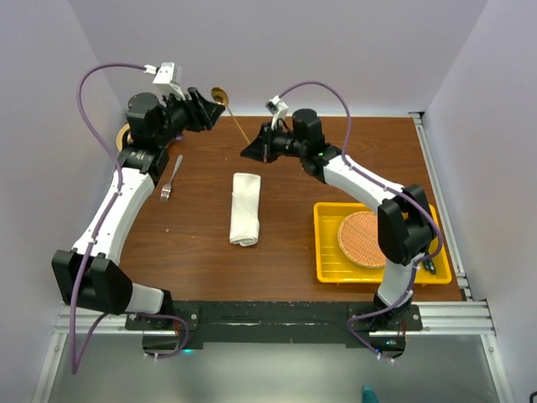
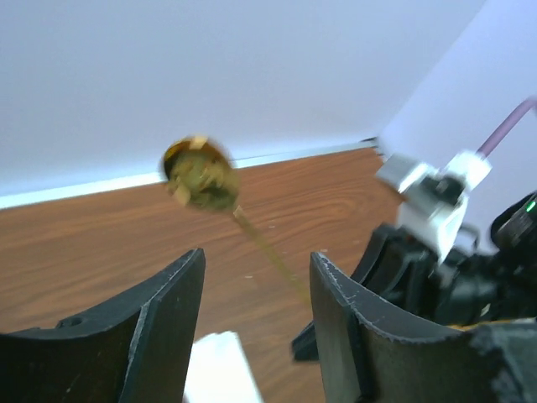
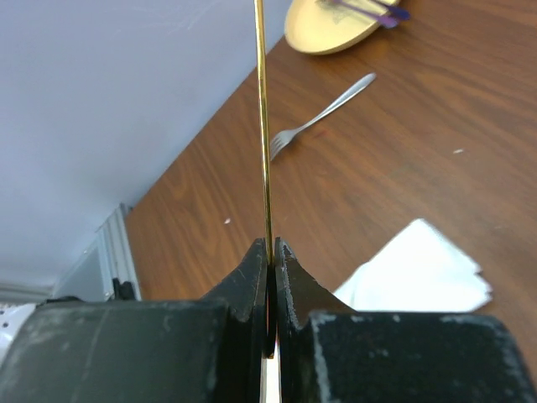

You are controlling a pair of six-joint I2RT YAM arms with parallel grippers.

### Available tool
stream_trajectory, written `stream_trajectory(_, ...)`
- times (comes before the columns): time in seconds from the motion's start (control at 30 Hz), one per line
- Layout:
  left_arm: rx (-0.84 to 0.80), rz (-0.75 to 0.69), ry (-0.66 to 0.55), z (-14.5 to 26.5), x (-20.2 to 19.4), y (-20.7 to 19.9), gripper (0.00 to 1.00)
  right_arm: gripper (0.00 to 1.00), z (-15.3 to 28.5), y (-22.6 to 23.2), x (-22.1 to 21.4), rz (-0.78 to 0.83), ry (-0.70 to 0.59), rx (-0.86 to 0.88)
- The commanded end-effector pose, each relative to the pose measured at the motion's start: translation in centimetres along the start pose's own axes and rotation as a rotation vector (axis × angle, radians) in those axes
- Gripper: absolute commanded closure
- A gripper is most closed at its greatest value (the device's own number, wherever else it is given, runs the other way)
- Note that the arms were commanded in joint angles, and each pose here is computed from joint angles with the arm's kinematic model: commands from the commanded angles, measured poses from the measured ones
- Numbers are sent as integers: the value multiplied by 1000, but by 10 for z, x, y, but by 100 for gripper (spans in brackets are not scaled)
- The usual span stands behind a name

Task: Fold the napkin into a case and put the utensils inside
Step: Pass from the right arm to the left

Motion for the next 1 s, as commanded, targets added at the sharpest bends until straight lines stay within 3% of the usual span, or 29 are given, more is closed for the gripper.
stream_trajectory(0.0, -109, 216, -30, -8, 6, -18, 43, 100, 4, 37, 15, 61, -128, 35)
stream_trajectory(0.27, 21, 342, 21, -15, -15, 1, 50, 100, 12, 48, 10, 80, -142, -8)
stream_trajectory(0.47, 25, 415, 35, -8, -26, 1, 51, 100, 9, 42, 12, 84, -148, -68)
stream_trajectory(0.97, 5, 416, 44, -21, -25, 3, 65, 100, 5, 53, 7, 92, -128, -5)
Point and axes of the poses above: each gripper's point midway between its finger pads, its own z axis back along the fingers, its own y axis along the line the jaws close on, x = y × z, the point moved 6 cm from there along z, back along the fingers, and after that the axes turned 7 degrees about z, right-handed, at the moved point
